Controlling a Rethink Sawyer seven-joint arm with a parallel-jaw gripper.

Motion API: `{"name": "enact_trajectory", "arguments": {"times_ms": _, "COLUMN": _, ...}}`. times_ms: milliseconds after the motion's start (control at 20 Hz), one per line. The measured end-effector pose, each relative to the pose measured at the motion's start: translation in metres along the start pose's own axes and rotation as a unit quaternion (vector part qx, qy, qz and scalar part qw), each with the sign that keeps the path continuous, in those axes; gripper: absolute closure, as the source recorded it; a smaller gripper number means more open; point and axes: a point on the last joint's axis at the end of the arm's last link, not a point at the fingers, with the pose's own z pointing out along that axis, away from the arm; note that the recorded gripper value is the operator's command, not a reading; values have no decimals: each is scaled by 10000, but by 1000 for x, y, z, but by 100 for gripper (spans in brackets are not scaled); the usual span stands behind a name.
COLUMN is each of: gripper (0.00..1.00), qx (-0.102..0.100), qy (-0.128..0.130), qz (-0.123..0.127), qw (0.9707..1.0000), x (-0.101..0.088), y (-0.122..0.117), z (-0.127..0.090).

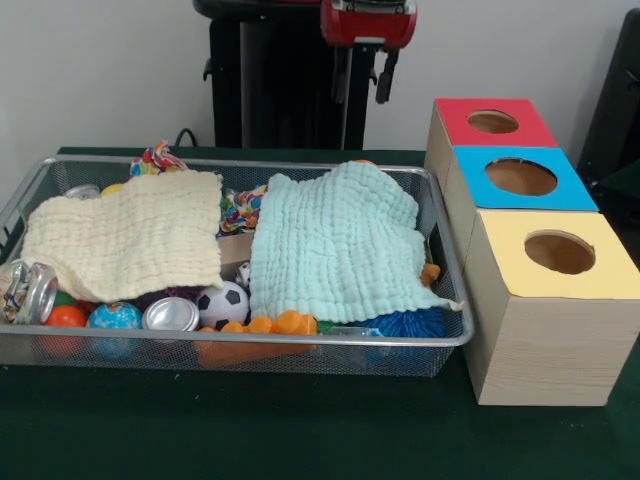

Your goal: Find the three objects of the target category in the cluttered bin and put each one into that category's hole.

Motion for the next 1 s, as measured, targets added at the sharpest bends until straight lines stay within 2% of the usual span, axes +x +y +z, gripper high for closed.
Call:
{"name": "enact_trajectory", "arguments": {"times_ms": 350, "gripper": 0, "qx": -46, "qy": 141, "qz": -85, "qw": 9999, "x": -5, "y": -15, "z": 33}}
{"name": "enact_trajectory", "arguments": {"times_ms": 600, "gripper": 0, "qx": -77, "qy": 150, "qz": -153, "qw": 9997, "x": -10, "y": -22, "z": 47}}
{"name": "enact_trajectory", "arguments": {"times_ms": 800, "gripper": 0, "qx": -100, "qy": 23, "qz": -224, "qw": 9997, "x": -15, "y": -26, "z": 60}}
{"name": "enact_trajectory", "arguments": {"times_ms": 1000, "gripper": 0, "qx": -101, "qy": -240, "qz": -294, "qw": 9992, "x": -25, "y": -32, "z": 74}}
